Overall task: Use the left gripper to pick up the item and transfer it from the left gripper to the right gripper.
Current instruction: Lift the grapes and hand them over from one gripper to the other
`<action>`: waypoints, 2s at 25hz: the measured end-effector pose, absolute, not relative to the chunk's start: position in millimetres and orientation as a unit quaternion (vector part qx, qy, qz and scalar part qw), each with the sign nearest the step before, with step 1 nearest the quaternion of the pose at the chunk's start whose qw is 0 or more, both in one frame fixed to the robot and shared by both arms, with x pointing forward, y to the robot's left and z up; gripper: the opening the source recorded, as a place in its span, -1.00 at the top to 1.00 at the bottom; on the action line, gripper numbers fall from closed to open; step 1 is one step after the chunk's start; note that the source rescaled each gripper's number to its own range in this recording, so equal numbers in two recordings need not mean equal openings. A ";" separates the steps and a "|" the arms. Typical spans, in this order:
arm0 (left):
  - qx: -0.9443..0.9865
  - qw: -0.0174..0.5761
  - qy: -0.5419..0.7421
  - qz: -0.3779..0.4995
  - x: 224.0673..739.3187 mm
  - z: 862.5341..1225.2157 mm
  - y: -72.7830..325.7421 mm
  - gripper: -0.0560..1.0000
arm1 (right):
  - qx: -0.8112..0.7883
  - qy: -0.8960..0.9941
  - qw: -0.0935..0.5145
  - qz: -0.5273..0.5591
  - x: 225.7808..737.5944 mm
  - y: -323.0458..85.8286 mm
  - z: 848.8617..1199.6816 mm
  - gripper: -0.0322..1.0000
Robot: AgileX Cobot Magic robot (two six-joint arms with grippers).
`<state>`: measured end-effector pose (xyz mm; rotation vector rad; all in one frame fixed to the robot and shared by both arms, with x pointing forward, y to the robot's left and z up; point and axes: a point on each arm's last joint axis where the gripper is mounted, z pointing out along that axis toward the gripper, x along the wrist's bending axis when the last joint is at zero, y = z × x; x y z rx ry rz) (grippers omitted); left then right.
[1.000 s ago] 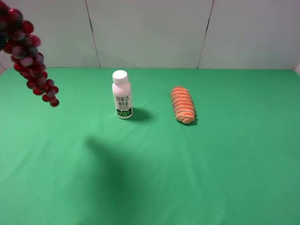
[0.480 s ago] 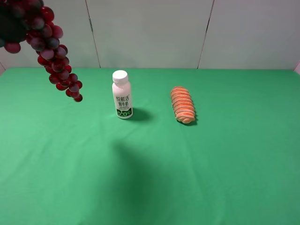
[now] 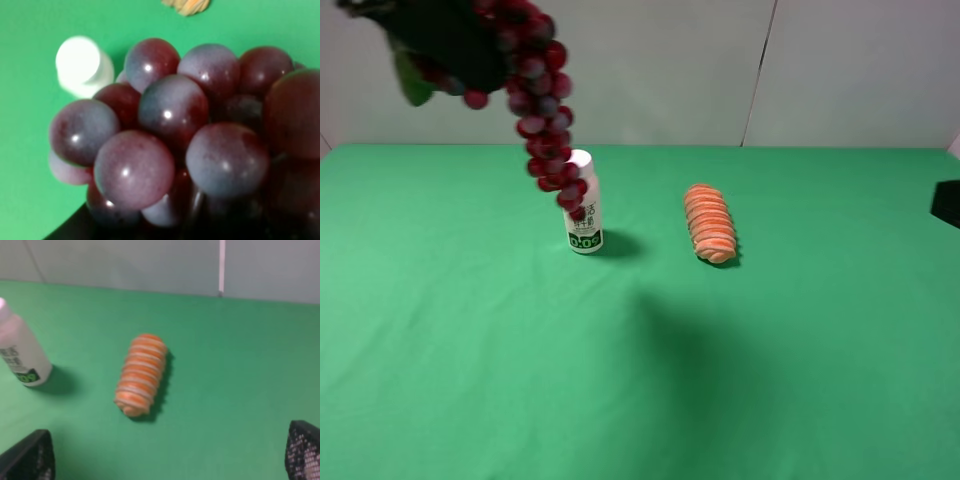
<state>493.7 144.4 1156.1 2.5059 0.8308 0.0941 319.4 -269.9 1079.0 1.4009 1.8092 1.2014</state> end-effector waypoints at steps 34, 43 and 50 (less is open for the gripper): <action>0.934 0.324 0.103 0.111 511.6 1155.2 21.9 0.81 | 0.336 0.776 0.189 0.499 414.6 -213.7 1045.4 -1.00; 0.932 0.331 0.105 0.106 510.9 1155.7 20.7 0.84 | 0.356 0.787 0.151 0.481 444.1 -190.6 1007.6 -1.00; 0.932 0.331 0.105 0.105 510.9 1155.7 20.7 0.85 | 0.335 0.790 0.148 0.492 468.6 -179.5 1004.9 -1.00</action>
